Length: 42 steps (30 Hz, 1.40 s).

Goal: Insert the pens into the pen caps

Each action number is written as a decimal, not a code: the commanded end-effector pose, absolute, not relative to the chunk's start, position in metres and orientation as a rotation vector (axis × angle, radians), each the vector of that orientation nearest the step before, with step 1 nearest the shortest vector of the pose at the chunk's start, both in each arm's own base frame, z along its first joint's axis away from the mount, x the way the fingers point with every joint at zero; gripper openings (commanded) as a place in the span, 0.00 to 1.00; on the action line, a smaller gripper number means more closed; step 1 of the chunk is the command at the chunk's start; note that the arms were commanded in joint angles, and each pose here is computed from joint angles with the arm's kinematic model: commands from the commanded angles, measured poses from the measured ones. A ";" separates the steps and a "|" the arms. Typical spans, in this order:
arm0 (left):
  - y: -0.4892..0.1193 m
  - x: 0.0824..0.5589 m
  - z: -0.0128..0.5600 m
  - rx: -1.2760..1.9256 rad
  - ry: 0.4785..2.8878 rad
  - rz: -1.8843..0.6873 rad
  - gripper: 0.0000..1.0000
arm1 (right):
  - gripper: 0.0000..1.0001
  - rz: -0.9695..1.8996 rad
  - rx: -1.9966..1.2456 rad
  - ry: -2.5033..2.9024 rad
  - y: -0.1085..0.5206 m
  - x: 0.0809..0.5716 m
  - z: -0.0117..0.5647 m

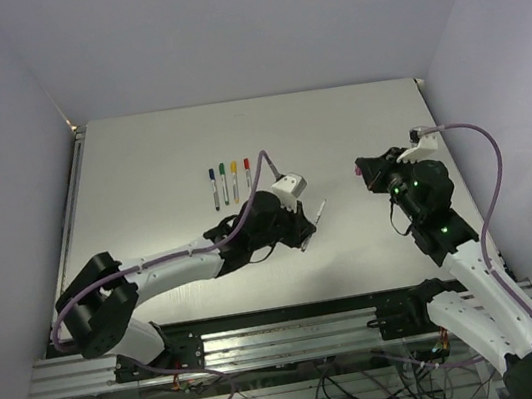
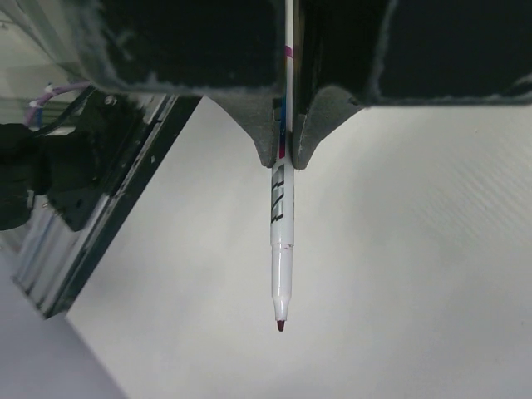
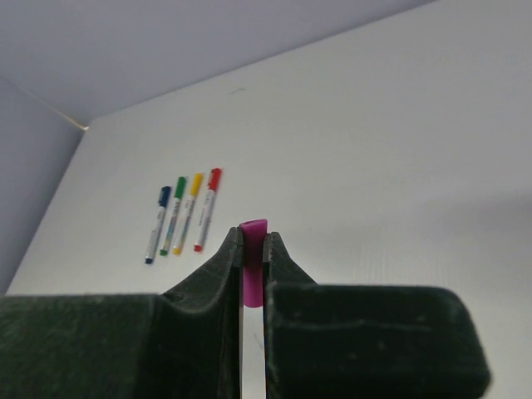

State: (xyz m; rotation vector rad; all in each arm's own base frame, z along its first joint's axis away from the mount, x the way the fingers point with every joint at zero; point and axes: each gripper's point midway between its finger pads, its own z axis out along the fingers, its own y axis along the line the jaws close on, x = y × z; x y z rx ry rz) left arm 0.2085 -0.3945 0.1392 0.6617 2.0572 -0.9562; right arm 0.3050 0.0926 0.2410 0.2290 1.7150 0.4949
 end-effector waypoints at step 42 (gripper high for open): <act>-0.412 0.184 0.291 0.404 1.374 -1.507 0.07 | 0.00 1.084 -0.155 1.225 0.172 0.252 0.351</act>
